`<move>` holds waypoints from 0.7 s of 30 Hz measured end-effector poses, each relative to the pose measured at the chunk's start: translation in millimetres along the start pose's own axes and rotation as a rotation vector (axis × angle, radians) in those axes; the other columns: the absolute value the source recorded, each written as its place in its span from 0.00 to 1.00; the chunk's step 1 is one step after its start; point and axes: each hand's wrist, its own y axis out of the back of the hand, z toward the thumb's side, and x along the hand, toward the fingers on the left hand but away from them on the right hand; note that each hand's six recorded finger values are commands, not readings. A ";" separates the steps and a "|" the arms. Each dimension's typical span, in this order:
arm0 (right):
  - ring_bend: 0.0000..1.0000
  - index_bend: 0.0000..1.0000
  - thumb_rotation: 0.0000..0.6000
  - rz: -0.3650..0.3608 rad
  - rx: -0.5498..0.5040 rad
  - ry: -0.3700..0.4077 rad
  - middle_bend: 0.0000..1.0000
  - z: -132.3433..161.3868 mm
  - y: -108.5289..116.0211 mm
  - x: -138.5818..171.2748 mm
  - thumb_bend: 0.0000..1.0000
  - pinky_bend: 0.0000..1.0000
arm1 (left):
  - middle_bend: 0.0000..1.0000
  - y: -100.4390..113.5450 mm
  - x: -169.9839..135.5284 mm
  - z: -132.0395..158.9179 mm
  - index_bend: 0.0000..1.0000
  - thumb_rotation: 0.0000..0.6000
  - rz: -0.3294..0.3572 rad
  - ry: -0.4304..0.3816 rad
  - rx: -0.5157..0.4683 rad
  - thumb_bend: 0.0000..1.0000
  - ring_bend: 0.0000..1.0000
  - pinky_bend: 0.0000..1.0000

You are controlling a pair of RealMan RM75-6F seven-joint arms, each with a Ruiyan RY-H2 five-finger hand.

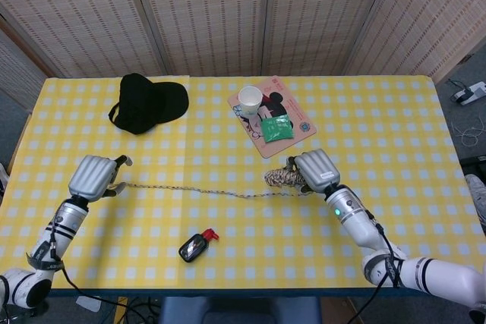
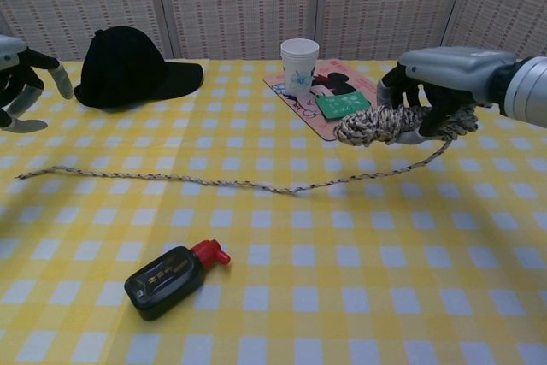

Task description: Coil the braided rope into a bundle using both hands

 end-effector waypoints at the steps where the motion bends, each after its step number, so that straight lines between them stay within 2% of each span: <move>1: 0.52 0.67 1.00 0.000 -0.001 -0.001 0.60 -0.8 0.0 -0.3 0.61 0.63 | 0.94 -3.6 4.5 1.1 0.47 1.00 -0.011 0.004 0.005 0.29 0.86 0.90; 3: 0.53 0.67 1.00 0.001 -0.004 -0.002 0.60 -2.0 -0.5 -0.8 0.61 0.63 | 0.99 -9.8 13.7 4.1 0.48 1.00 -0.029 0.009 0.025 0.29 0.91 0.94; 6: 0.53 0.68 1.00 0.002 -0.010 0.000 0.60 -2.1 -2.1 -1.4 0.61 0.63 | 1.00 -17.0 24.5 11.3 0.49 1.00 -0.039 0.011 0.040 0.29 0.95 0.99; 11: 0.53 0.68 1.00 0.003 -0.018 -0.002 0.60 -3.0 -3.5 -2.0 0.61 0.63 | 1.00 -29.3 37.4 17.1 0.53 1.00 -0.059 0.021 0.057 0.29 1.00 1.00; 21: 0.53 0.69 1.00 0.007 -0.027 -0.013 0.60 -7.0 -4.0 -5.8 0.61 0.63 | 1.00 -53.4 43.1 22.1 0.55 1.00 -0.107 0.044 0.044 0.29 1.00 1.00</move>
